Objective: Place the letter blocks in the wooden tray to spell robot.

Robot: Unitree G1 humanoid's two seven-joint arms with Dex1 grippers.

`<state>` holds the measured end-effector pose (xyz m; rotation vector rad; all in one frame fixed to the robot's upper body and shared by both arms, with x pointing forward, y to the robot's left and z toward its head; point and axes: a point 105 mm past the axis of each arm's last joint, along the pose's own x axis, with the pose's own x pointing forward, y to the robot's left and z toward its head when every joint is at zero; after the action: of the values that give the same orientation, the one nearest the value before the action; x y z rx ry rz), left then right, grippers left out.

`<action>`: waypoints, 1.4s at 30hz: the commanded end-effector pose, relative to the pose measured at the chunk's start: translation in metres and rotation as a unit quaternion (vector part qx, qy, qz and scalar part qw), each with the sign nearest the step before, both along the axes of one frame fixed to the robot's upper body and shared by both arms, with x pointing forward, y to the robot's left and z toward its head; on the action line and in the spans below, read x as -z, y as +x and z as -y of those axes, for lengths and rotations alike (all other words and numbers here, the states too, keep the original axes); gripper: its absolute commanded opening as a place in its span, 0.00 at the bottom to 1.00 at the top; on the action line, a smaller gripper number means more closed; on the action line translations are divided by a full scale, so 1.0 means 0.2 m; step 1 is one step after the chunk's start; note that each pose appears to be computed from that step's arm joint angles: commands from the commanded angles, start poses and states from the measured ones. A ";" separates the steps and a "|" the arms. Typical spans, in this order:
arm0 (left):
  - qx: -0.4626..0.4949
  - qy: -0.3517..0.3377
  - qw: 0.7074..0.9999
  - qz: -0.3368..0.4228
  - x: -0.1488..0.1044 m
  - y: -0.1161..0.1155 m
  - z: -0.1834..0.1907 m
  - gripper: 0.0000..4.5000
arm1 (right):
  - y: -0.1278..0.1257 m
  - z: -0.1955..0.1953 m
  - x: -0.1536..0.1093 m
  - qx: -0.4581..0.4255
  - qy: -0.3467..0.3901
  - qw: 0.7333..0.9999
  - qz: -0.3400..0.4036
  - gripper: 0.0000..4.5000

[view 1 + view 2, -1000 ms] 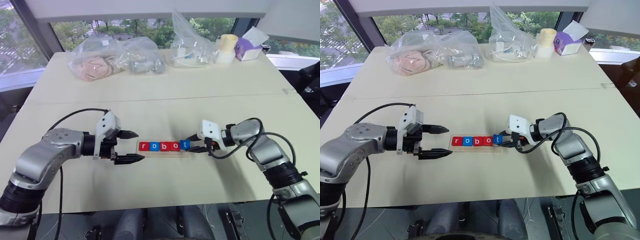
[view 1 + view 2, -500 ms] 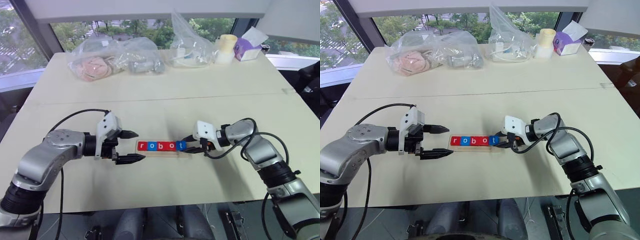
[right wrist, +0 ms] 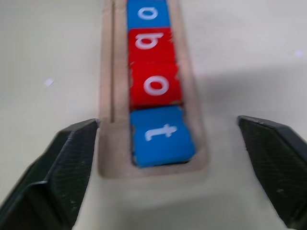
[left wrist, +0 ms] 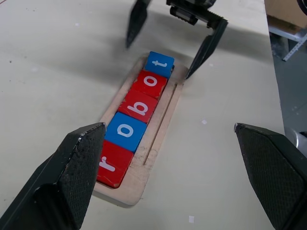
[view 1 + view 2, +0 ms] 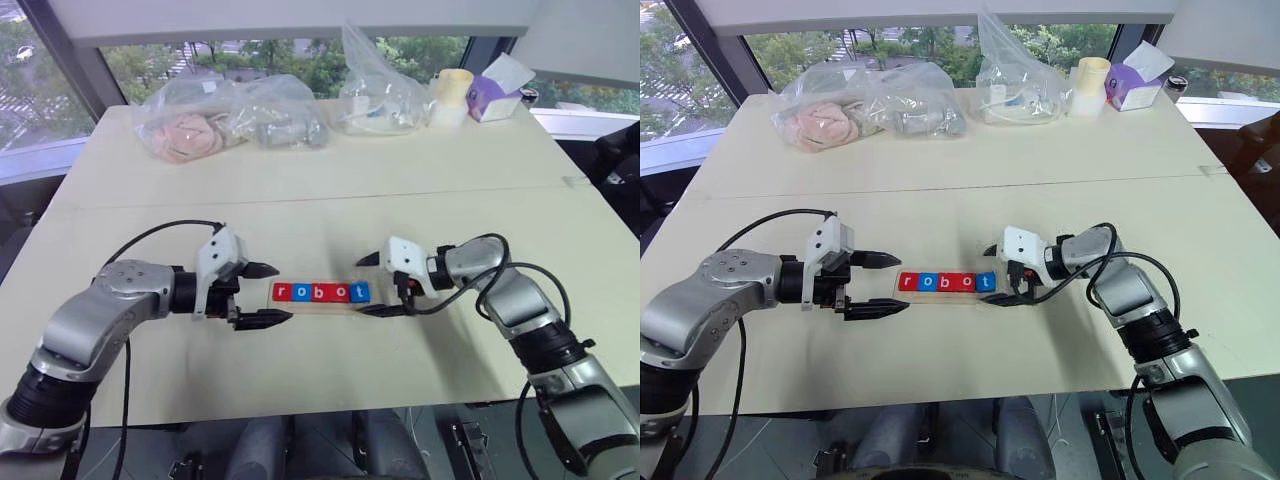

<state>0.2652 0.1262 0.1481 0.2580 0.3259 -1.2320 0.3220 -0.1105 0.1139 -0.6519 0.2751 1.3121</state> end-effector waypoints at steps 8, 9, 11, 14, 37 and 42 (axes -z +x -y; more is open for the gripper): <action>-0.006 0.000 1.000 0.021 -0.03 0.03 -0.01 1.00 | 0.06 0.13 -0.16 0.079 0.034 0.994 0.066 0.99; -0.006 0.000 1.000 0.021 -0.03 0.03 -0.01 1.00 | 0.06 0.14 -0.14 0.083 0.029 0.994 0.066 0.99; -0.006 -0.001 1.000 0.020 -0.02 0.03 -0.01 1.00 | 0.04 0.16 -0.10 0.084 0.019 0.994 0.065 0.99; -0.005 -0.003 1.000 0.020 -0.03 0.03 -0.01 1.00 | 0.03 0.15 -0.07 0.096 0.025 0.993 0.063 0.99; -0.031 -0.034 0.999 0.019 -0.05 0.05 -0.05 1.00 | 0.06 0.16 -0.17 0.128 0.058 0.986 0.092 0.99; -0.075 -0.025 0.997 0.007 -0.04 -0.01 -0.17 1.00 | -0.09 0.19 -0.25 0.143 0.112 0.982 0.046 0.99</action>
<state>0.2664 0.1531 0.1435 0.1743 0.3314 -1.1166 0.3190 -0.1510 0.1518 -0.5108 0.1630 0.9879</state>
